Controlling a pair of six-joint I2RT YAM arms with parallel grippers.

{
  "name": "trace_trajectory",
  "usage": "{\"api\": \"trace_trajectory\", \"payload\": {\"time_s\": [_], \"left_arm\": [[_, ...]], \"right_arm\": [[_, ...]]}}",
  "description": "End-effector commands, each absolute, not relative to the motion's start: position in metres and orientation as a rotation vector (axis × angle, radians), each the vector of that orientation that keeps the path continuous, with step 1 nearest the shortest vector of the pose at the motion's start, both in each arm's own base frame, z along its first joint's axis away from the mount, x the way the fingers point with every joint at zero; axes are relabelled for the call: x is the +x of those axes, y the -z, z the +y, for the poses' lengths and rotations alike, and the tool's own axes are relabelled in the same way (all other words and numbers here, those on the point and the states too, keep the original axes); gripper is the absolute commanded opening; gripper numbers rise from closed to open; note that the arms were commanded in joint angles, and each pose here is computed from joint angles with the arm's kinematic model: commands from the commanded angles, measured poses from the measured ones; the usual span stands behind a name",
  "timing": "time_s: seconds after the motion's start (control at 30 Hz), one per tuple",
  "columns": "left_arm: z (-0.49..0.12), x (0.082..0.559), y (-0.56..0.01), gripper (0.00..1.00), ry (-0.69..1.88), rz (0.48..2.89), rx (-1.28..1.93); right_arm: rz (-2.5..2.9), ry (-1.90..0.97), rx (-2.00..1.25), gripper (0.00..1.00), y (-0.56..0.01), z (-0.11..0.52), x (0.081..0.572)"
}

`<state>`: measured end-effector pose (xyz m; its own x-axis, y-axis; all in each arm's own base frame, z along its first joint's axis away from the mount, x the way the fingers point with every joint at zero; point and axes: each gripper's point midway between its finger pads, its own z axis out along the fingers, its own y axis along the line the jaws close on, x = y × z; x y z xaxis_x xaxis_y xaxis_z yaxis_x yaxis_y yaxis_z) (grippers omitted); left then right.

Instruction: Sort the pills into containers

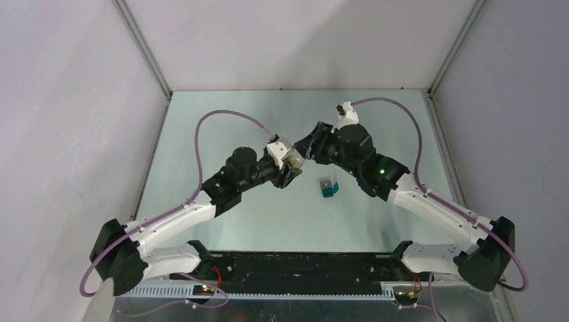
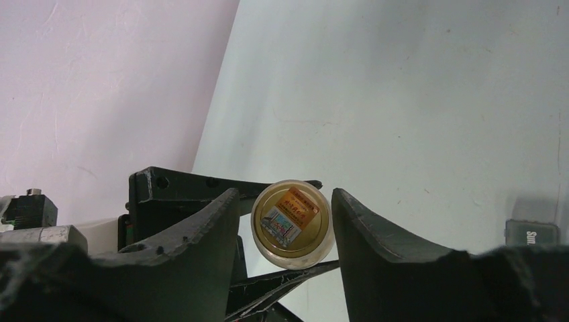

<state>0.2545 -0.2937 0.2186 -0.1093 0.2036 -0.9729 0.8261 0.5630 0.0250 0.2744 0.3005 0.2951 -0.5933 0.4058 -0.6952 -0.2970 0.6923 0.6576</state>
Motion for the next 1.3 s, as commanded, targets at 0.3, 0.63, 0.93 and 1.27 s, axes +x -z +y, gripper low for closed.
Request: {"api": "trace_trajectory", "payload": {"time_s": [0.3, 0.63, 0.93, 1.27], "left_arm": [[-0.294, 0.254, -0.247, 0.00, 0.691, 1.594, 0.849], [-0.298, 0.237, -0.252, 0.00, 0.799, 1.565, 0.918], [-0.296, 0.242, -0.240, 0.00, 0.758, 1.576, 0.938], [-0.297, 0.248, -0.242, 0.00, 0.748, 1.593, 0.903]], "right_arm": [[1.926, -0.942, -0.206, 0.41, -0.301, 0.298, 0.272], [1.749, -1.201, -0.884, 0.47, -0.280, 0.275, 0.251], [1.852, -1.015, -0.293, 0.99, -0.307, 0.255, 0.298], [1.926, -1.003, 0.004, 0.92, -0.299, 0.287, 0.288]]}}
